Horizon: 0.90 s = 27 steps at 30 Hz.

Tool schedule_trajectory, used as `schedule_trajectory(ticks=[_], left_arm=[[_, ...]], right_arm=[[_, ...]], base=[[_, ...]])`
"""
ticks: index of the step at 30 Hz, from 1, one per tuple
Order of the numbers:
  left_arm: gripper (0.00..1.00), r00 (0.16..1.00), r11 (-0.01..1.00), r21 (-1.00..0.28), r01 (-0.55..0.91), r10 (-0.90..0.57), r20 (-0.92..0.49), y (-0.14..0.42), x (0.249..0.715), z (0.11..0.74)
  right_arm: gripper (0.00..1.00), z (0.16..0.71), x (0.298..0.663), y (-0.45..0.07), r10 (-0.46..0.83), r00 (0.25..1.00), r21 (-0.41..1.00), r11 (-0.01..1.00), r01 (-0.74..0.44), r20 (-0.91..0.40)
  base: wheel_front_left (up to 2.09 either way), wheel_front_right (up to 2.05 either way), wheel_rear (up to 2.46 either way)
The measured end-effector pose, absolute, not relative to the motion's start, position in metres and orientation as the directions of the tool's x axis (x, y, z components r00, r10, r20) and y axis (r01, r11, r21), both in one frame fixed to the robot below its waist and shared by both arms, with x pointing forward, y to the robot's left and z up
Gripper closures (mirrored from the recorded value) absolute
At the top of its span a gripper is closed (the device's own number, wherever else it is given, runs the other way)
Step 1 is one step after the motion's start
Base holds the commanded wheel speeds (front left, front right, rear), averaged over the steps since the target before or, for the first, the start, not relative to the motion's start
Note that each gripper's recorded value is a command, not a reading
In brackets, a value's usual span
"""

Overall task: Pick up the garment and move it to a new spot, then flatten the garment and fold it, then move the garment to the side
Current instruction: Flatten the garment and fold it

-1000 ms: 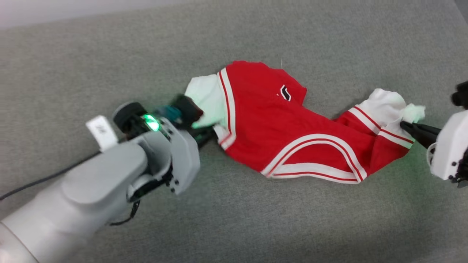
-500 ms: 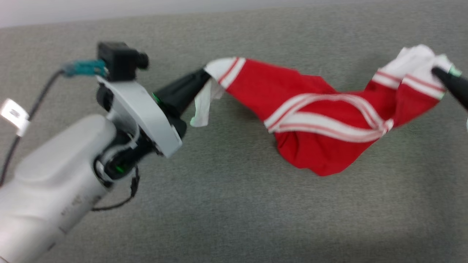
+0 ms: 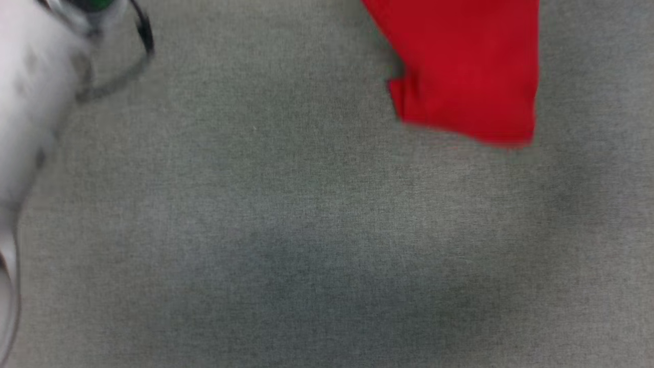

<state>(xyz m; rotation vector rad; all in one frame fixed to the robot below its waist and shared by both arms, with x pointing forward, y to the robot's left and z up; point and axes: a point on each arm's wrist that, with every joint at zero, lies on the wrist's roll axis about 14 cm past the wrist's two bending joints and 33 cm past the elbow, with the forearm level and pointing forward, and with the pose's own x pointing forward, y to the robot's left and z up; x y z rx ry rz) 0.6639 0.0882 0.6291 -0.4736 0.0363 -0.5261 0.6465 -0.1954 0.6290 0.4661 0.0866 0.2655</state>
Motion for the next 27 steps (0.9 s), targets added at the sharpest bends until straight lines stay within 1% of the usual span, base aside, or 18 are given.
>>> schedule_trajectory(ticks=[3, 6, 8, 12, 15, 18, 23, 27], left_arm=[[1.0, 0.889, 0.773, -0.44, 0.458, -0.41, 0.204, 0.1, 0.686, 0.672], [1.0, 0.884, 0.766, -0.451, 0.459, -0.344, 0.316, 0.109, 0.691, 0.714], [1.0, 0.877, 0.758, -0.454, 0.467, -0.333, 0.346, 0.11, 0.688, 0.728], [1.0, 0.843, 0.733, -0.432, 0.526, -0.384, 0.376, 0.099, 0.672, 0.737], [1.0, 0.847, 0.734, -0.425, 0.53, -0.445, 0.29, 0.095, 0.659, 0.698], [1.0, 0.839, 0.712, -0.452, 0.537, -0.507, 0.199, 0.089, 0.637, 0.653], [1.0, 0.8, 0.687, -0.508, 0.519, -0.6, 0.007, 0.086, 0.584, 0.57], [1.0, 0.777, 0.681, -0.556, 0.476, -0.622, -0.097, 0.094, 0.544, 0.525]], right_arm=[[1.0, 0.663, 0.667, -0.193, 0.229, 0.97, 0.457, 0.856, -0.242, 0.086], [1.0, 0.69, 0.673, -0.195, 0.189, 0.968, 0.467, 0.849, -0.247, 0.168], [1.0, 0.698, 0.673, -0.197, 0.174, 0.967, 0.458, 0.855, -0.242, 0.187], [1.0, 0.69, 0.668, -0.199, 0.169, 0.972, 0.452, 0.863, -0.226, 0.164], [1.0, 0.656, 0.661, -0.202, 0.184, 0.979, 0.439, 0.876, -0.202, 0.083], [1.0, 0.617, 0.645, -0.202, 0.215, 0.977, 0.432, 0.881, -0.193, -0.002], [1.0, 0.552, 0.6, -0.212, 0.252, 0.956, 0.434, 0.886, -0.164, -0.153], [1.0, 0.521, 0.561, -0.218, 0.281, 0.931, 0.455, 0.877, -0.152, -0.232]], base=[[0.0, 0.0, 0.0], [0.0, 0.0, 0.0], [0.0, 0.0, 0.0], [0.0, 0.0, 0.0], [0.0, 0.0, 0.0], [0.0, 0.0, 0.0], [0.0, 0.0, 0.0], [0.0, 0.0, 0.0]])
